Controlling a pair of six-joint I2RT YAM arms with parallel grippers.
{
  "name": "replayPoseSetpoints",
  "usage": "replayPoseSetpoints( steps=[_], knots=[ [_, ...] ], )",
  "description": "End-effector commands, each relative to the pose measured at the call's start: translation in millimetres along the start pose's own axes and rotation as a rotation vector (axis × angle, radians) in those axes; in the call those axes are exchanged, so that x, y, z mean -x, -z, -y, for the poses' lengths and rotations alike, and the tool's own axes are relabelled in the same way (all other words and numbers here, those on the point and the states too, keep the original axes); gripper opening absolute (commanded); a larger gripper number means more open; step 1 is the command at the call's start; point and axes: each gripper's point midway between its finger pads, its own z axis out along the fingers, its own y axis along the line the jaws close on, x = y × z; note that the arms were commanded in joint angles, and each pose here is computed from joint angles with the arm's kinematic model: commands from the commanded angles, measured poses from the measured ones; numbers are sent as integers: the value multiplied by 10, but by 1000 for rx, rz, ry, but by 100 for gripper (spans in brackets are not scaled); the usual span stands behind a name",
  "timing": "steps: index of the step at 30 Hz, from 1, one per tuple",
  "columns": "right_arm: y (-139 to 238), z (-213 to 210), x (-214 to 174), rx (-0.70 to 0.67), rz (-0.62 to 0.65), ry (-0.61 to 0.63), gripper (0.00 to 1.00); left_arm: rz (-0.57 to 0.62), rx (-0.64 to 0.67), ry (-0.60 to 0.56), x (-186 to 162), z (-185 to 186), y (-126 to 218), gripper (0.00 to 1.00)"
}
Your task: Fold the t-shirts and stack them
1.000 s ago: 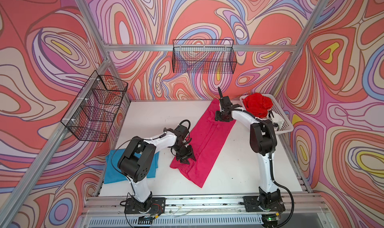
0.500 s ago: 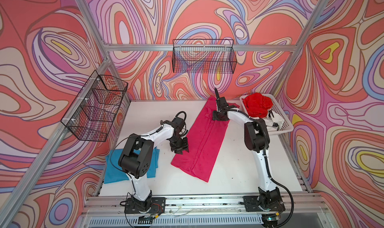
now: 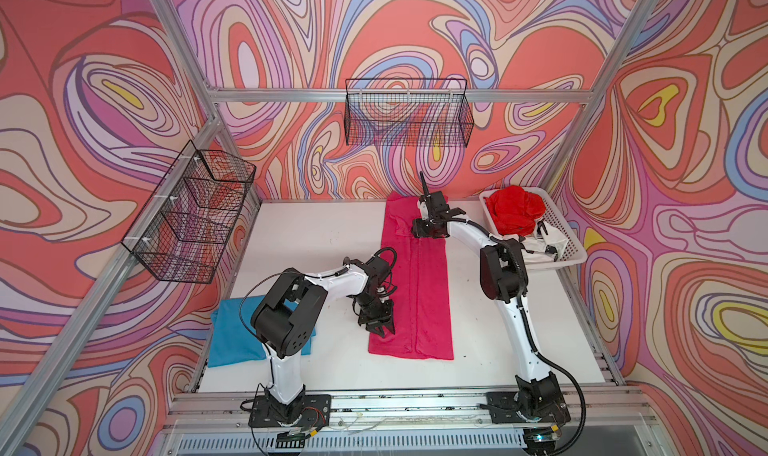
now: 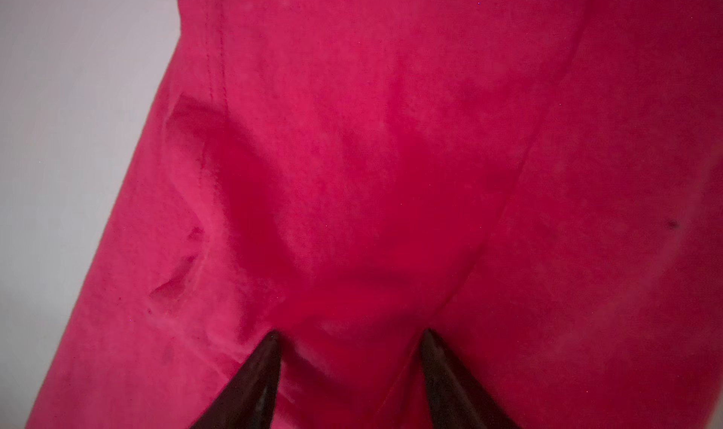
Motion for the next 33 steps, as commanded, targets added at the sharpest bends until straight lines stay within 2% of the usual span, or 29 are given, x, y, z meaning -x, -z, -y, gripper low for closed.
replayPoseSetpoints(
  steps=[1, 4, 7, 9, 12, 17, 23, 28, 33],
  knots=[
    [327, -1, -247, -33, -90, -8, 66, -50, 15, 47, -152, -75, -152, 43],
    [786, -60, -154, -32, -54, -19, 70, -12, -48, 22, -133, 113, -13, 50],
    [1140, -72, -431, -34, -100, -67, 70, 23, -111, -18, -188, 292, 163, 59],
    [1303, -76, -799, -17, -157, -119, 70, 55, -113, -32, -264, 278, 265, 60],
    [1532, -92, -1499, 7, -252, -204, 70, 112, -58, -18, -388, 48, 311, 60],
    [1909, -281, -2551, 55, -376, -317, 68, 143, -60, 63, -550, -310, 87, 54],
    [2230, -447, -3396, 63, -479, -419, 66, 180, -68, 84, -535, -418, -19, 51],
    [2332, -495, -3844, 58, -541, -460, 64, 186, -59, 63, -507, -406, -52, 51],
    [2327, -545, -3943, 77, -551, -473, 60, 211, -39, 56, -479, -435, -80, 49]
  ],
)
